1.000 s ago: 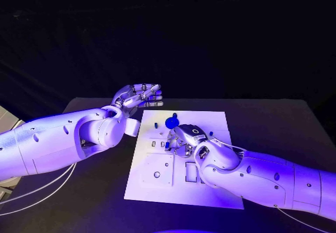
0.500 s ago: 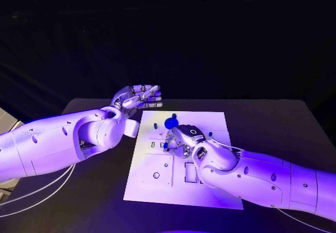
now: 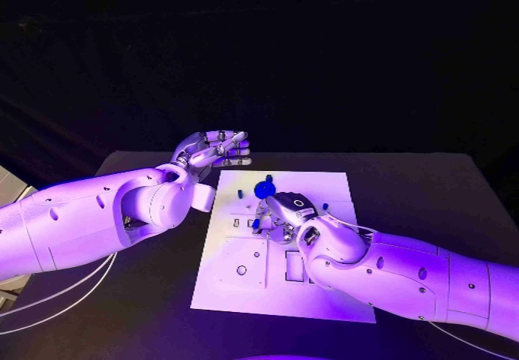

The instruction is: Assemble the parts on the task board

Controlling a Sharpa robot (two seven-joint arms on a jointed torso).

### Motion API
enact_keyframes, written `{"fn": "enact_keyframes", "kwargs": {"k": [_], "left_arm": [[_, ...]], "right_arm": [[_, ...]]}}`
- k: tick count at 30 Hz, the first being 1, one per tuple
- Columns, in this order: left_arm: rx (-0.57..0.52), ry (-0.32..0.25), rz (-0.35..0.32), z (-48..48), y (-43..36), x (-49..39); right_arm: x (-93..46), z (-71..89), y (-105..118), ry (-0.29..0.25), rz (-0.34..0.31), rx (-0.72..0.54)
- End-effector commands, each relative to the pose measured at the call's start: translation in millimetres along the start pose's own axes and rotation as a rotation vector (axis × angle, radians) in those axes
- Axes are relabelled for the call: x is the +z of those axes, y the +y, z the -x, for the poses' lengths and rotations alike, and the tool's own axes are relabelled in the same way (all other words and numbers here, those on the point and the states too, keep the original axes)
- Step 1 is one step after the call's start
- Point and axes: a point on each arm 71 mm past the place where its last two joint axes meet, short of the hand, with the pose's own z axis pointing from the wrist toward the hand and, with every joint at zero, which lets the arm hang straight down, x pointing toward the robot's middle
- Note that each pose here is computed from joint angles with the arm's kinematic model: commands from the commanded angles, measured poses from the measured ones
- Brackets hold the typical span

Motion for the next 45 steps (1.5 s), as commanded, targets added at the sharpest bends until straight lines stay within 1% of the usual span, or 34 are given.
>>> {"fn": "enact_keyframes", "kwargs": {"k": [1, 11, 15, 17, 20, 23, 27, 29, 31, 33, 35, 36, 39, 41, 45], "left_arm": [[-0.007, 0.021, -0.006, -2.6, -0.7, 0.5], [-0.006, 0.019, 0.000, -2.6, -0.2, 0.7], [0.000, 0.018, 0.004, -1.5, 0.4, 1.1], [0.013, 0.019, 0.009, 0.0, 0.9, 1.4], [0.056, 0.026, 0.022, 4.3, 2.1, 2.1], [0.132, 0.047, 0.027, 10.4, 3.1, 3.7], [0.245, 0.078, 0.049, 18.5, 5.1, 4.6], [0.312, 0.108, 0.079, 21.1, 7.1, 4.7], [0.378, 0.154, 0.125, 21.8, 10.0, 4.6], [0.474, 0.223, 0.190, 20.8, 14.0, 4.5], [0.581, 0.286, 0.254, 18.3, 17.2, 4.8], [0.653, 0.329, 0.304, 16.2, 19.0, 5.2], [0.813, 0.398, 0.410, 12.5, 20.1, 6.9], [0.926, 0.423, 0.481, 9.8, 20.3, 9.1], [1.066, 0.436, 0.573, 5.2, 22.7, 13.7]], "right_arm": [[0.0, -0.9, 2, 0.006, 0.012, -0.013], [-2.4, 0.9, 0, -0.010, 0.014, -0.002], [-9.1, 5.1, -1, -0.027, 0.018, 0.015], [-13.0, 10.0, -3, -0.035, 0.031, 0.042], [-16.4, 20.0, -6, -0.025, 0.073, 0.116], [-22.9, 31.7, -9, -0.024, 0.119, 0.183], [-35.0, 51.5, -14, -0.044, 0.163, 0.270], [-41.7, 61.9, -18, -0.053, 0.171, 0.308], [-47.7, 70.8, -24, -0.058, 0.170, 0.335], [-54.6, 79.8, -33, -0.064, 0.155, 0.363], [-61.3, 87.2, -43, -0.065, 0.128, 0.390], [-65.7, 91.6, -50, -0.066, 0.106, 0.408], [-74.0, 100.3, -69, -0.074, 0.048, 0.446], [-79.1, 106.2, -83, -0.085, 0.002, 0.466], [-85.4, 113.9, -100, -0.105, -0.054, 0.476]]}}
